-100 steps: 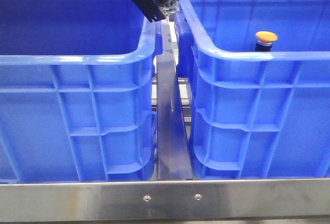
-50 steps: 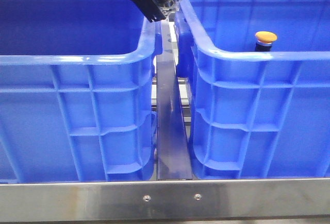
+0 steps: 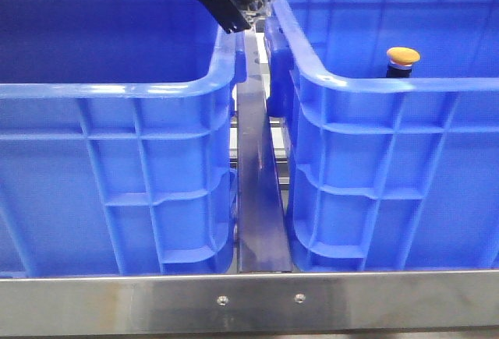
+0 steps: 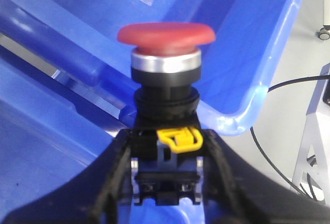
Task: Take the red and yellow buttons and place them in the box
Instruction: 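Grasp the red button with the right gripper and open the left gripper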
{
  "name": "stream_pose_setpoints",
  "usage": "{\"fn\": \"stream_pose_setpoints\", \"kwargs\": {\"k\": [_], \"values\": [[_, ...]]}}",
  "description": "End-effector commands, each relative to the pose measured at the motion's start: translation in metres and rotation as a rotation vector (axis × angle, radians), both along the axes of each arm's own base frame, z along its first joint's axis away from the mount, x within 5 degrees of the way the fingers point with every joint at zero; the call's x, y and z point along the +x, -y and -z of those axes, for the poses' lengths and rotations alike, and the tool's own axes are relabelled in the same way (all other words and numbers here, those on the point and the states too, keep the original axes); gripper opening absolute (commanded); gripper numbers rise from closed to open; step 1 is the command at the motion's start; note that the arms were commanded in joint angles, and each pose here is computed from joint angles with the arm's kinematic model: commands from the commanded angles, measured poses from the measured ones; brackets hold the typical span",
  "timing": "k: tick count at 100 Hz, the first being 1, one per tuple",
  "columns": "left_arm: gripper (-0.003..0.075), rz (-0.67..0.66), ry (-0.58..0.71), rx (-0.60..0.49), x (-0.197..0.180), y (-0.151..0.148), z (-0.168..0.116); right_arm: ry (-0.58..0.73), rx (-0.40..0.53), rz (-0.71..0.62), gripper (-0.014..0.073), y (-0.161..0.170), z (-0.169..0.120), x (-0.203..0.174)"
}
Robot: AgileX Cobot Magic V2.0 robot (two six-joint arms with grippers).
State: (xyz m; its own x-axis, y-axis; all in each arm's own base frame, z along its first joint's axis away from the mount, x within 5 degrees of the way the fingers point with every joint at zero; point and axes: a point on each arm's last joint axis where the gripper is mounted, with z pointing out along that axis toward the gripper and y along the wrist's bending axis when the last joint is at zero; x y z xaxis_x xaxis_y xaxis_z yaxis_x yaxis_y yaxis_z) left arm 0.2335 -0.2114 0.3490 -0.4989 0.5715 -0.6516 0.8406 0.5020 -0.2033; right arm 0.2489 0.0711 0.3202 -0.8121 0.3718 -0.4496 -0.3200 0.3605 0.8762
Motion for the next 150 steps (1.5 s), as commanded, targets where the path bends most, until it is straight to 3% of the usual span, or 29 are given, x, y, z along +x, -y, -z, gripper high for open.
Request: {"fn": "stream_pose_setpoints", "kwargs": {"k": [1,43,88,95,112,122,132,144,150], "values": [[0.0071,-0.012,0.054,-0.091,-0.006,0.000,-0.023,0.030,0.064,-0.049,0.0556,-0.008,-0.014,0.000],[0.0071,-0.012,0.054,-0.091,-0.006,0.000,-0.023,-0.006,0.041,-0.135,0.0556,-0.041,-0.004,-0.002],[0.0071,-0.012,0.054,-0.091,-0.006,0.000,-0.023,0.018,0.026,-0.137,0.0549,-0.056,-0.010,0.001],[0.0071,-0.012,0.054,-0.091,-0.006,0.000,-0.023,0.018,0.026,-0.137,0.0486,-0.056,-0.010,0.001],[0.0071,-0.007,0.048,-0.087,-0.006,0.000,-0.023,0.025,0.023,-0.139,0.0221,-0.056,-0.010,0.001],[0.0080,-0.003,0.042,-0.082,-0.007,0.000,-0.022,0.026,0.022,-0.139,0.0158,-0.056,-0.010,0.001],[0.0167,0.003,0.034,-0.077,-0.008,0.000,-0.022,0.026,0.022,-0.139,0.0159,-0.056,-0.010,0.001],[0.0416,0.008,0.028,-0.073,-0.009,0.000,-0.021,0.026,0.024,-0.144,0.0159,-0.056,-0.010,0.000],[0.0500,0.010,0.024,-0.070,-0.009,0.000,-0.021,0.026,0.025,-0.147,0.0159,-0.056,-0.010,0.000]]}}
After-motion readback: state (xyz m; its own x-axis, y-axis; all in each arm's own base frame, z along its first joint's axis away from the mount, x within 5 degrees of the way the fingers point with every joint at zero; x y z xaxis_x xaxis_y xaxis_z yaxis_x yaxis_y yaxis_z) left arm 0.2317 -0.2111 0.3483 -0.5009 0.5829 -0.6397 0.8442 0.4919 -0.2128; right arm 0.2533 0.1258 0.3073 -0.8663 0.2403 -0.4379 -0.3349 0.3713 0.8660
